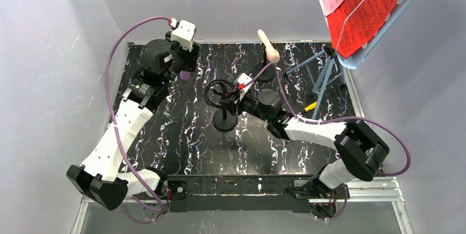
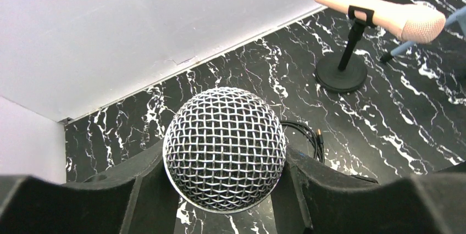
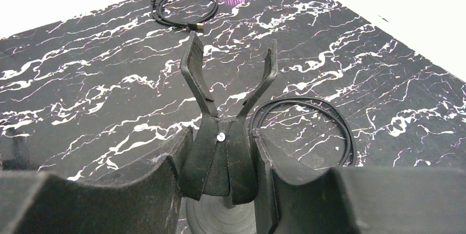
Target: Pack up the instrument practice props
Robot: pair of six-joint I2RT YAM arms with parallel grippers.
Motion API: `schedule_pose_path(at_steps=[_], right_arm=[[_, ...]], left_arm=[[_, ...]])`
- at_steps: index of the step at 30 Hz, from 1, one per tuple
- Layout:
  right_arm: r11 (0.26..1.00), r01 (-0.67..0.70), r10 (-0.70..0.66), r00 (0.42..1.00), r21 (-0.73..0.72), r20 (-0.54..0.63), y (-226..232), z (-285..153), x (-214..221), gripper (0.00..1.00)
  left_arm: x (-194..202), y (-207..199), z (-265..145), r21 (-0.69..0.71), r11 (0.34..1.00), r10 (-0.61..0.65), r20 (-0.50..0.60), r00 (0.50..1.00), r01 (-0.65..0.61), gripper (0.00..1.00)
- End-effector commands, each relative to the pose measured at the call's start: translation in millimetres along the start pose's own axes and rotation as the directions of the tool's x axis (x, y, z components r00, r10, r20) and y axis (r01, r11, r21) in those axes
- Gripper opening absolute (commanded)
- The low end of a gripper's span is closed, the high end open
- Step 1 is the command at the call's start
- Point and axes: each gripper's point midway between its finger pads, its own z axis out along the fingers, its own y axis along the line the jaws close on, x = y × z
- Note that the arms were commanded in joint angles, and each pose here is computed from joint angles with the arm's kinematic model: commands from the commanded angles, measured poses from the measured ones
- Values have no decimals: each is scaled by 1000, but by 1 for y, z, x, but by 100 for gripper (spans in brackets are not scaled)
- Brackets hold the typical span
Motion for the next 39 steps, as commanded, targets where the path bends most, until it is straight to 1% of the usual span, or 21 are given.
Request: schedule_pose_path(at_steps=[1, 3, 9, 12, 17, 23, 25, 28, 31, 33, 37, 38, 39], right_arm=[[999, -26, 22, 993, -31, -112, 8, -9, 29, 2], [999, -24, 20, 994, -32, -108, 8, -8, 25, 14], [999, -22, 18, 994, -39, -105, 9, -6, 11, 47], [999, -21, 18, 995, -31, -99, 7, -6, 3, 58], [1000, -19, 17, 996, -19, -87, 4, -2, -12, 77], [1000, -14, 14, 997, 2, -80, 0, 0, -32, 93], [1000, 24, -23, 997, 20, -76, -4, -5, -43, 98], [996, 76, -71, 993, 53, -94, -10, -19, -53, 99], [989, 124, -116, 989, 82, -93, -15, -37, -65, 99], [981, 148, -138, 987, 128, -85, -22, -49, -74, 99], [966, 169, -159, 985, 194, -64, -31, -69, -87, 99], [964, 172, -163, 985, 204, -62, -32, -73, -88, 99], [961, 177, -168, 984, 211, -60, -33, -76, -89, 99]], left_arm=[[-26, 21, -26, -71, 996, -44, 29, 999, 46, 0], [-16, 24, -30, -88, 995, -54, -13, 998, 53, 0], [28, 21, -42, -103, 991, -103, -165, 981, 87, 0], [50, 17, -51, -103, 989, -124, -236, 964, 103, 0], [77, 12, -68, -112, 986, -154, -312, 938, 124, 0], [110, 11, -78, -130, 985, -161, -436, 885, 115, 0], [122, 12, -80, -157, 978, -196, -467, 862, 138, 0], [142, 17, -79, -186, 973, -218, -533, 817, 138, 0], [166, 26, -76, -218, 968, -236, -606, 760, 127, 0], [184, 34, -71, -240, 962, -257, -650, 715, 128, 0], [220, 53, -61, -292, 949, -303, -741, 600, 118, 0], [232, 56, -55, -301, 947, -310, -767, 562, 111, 0], [240, 61, -51, -293, 952, -295, -788, 541, 92, 0]])
